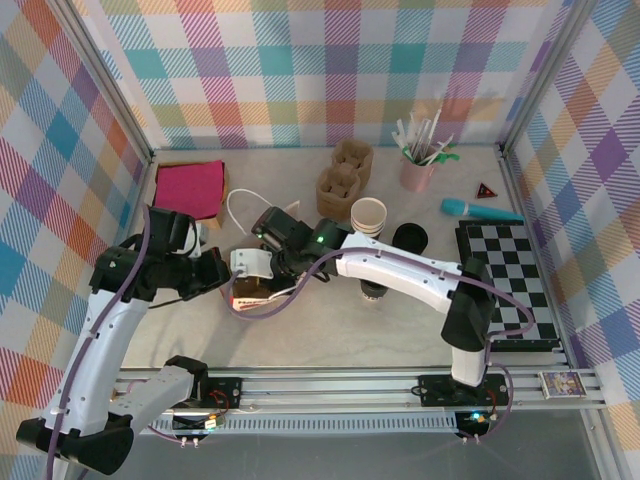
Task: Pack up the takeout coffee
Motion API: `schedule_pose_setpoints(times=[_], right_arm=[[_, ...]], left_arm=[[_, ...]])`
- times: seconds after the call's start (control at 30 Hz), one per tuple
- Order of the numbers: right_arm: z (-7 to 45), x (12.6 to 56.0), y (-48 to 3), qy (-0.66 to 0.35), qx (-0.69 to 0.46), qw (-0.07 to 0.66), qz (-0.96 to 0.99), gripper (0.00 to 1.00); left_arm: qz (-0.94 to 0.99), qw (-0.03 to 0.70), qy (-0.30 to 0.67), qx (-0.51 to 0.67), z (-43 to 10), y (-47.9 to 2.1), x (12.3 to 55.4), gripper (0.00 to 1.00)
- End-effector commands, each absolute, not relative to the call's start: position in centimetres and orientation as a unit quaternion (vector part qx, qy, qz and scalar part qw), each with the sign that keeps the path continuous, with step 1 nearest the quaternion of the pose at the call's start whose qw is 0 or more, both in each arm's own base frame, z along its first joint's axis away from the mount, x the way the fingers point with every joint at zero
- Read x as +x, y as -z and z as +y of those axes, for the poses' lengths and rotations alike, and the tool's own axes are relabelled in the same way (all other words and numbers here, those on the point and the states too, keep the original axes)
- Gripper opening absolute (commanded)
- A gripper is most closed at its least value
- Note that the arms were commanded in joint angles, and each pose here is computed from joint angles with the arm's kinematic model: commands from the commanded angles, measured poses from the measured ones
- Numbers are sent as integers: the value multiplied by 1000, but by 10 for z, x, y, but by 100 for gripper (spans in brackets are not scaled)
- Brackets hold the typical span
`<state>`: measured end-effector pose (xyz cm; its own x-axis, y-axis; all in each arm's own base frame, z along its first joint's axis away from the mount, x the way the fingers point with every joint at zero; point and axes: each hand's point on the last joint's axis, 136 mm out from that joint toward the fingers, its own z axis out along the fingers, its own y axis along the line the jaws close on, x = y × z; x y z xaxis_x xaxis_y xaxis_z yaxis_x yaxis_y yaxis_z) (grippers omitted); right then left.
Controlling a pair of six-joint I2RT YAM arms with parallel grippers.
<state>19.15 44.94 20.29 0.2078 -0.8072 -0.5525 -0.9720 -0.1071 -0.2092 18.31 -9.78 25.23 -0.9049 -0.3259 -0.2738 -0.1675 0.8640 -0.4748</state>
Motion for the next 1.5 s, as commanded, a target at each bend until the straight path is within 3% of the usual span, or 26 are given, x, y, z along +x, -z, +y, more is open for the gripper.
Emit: schedule_pose_setpoints(times=[0.0,0.13,0.4,0.8,1.1,1.47], right_arm=[[437,201,-168,-114,-750,214,616,0],[442,208,-164,-120,-750,194,621,0],[466,246,-162,-62,-726,229,645,0],[467,227,-155,-125,-639,131,747,0],[472,231,-151,-125,-546,107,822,0],[456,198,-129,-103,-507,80,852,0]], left_arm=[[950,178,237,-101,-103,-263,179,0],[948,170,251,-91,-109,-265,178,0],[946,152,277,-69,-122,-263,180,0],[948,146,279,-54,-125,-263,182,0],[947,148,278,-59,-124,-263,183,0],[945,183,255,-88,-111,-269,185,0]])
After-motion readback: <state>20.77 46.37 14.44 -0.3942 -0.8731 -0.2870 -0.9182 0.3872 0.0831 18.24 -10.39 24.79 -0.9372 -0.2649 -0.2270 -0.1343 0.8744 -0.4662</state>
